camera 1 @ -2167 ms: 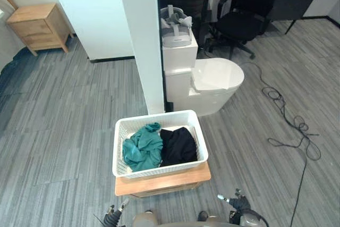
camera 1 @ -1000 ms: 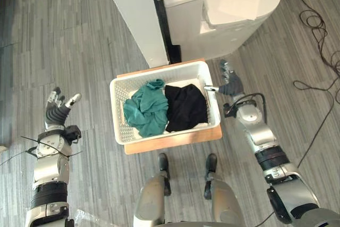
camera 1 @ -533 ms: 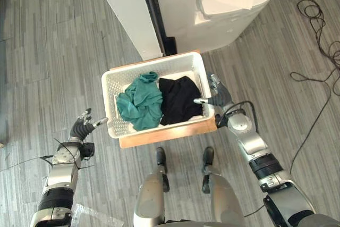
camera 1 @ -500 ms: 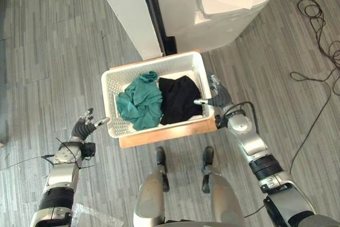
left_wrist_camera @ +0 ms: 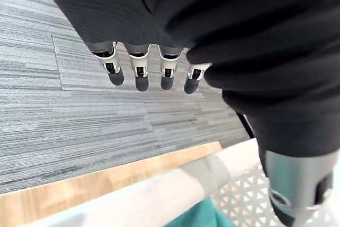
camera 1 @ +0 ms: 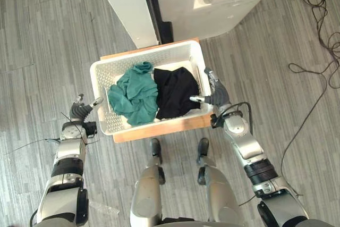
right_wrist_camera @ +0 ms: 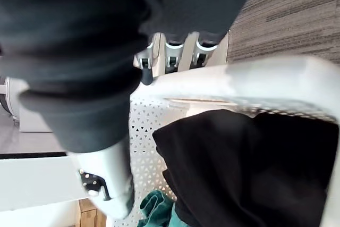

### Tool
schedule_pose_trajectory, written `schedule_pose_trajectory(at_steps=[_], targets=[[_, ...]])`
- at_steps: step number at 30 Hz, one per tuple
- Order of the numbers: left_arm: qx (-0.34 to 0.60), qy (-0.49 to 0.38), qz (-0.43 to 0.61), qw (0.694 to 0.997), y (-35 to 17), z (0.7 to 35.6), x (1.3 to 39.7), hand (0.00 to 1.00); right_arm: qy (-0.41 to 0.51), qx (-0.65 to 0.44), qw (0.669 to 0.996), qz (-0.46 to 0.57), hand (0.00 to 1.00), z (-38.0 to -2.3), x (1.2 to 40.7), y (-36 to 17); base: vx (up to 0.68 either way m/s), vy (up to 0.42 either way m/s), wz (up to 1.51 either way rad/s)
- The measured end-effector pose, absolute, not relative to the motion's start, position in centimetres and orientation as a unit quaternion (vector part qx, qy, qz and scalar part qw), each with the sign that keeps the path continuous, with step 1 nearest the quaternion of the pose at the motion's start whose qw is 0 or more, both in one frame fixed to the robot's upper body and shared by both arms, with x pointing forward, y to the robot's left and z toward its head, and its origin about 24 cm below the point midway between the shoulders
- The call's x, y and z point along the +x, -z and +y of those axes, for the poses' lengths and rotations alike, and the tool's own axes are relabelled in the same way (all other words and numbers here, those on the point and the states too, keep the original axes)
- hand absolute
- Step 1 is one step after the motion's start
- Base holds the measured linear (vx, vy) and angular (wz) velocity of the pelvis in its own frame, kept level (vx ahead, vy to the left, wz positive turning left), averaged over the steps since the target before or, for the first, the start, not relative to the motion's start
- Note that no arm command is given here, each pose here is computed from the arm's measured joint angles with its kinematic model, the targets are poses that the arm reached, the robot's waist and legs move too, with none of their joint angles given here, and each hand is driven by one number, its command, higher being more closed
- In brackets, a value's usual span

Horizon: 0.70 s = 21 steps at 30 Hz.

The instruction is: Pick up the laundry basket with both hands and put the clothes into the washing machine.

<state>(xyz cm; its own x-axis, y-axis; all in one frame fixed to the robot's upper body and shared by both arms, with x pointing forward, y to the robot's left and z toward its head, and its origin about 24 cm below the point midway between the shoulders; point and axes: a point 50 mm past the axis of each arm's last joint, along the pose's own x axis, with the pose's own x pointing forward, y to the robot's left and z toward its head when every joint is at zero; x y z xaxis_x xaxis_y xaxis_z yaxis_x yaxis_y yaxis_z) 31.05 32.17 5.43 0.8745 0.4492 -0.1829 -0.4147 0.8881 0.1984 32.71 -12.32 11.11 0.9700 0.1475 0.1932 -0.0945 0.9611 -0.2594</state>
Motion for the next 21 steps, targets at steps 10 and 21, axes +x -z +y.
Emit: schedule_pose_trajectory(at_steps=[10,21], targets=[[-0.006,-0.227,0.074,0.971,-5.6,30.7,31.0,0.0,-0.023,-0.1,0.986,-0.128,0.0,-13.4,33.0,-12.5,0.0,0.0,0.01],[-0.034,-0.164,0.07,0.983,-5.4,28.7,31.5,0.0,-0.01,-0.097,0.987,-0.124,0.0,-14.0,33.4,-12.6,0.0,0.0,0.0]])
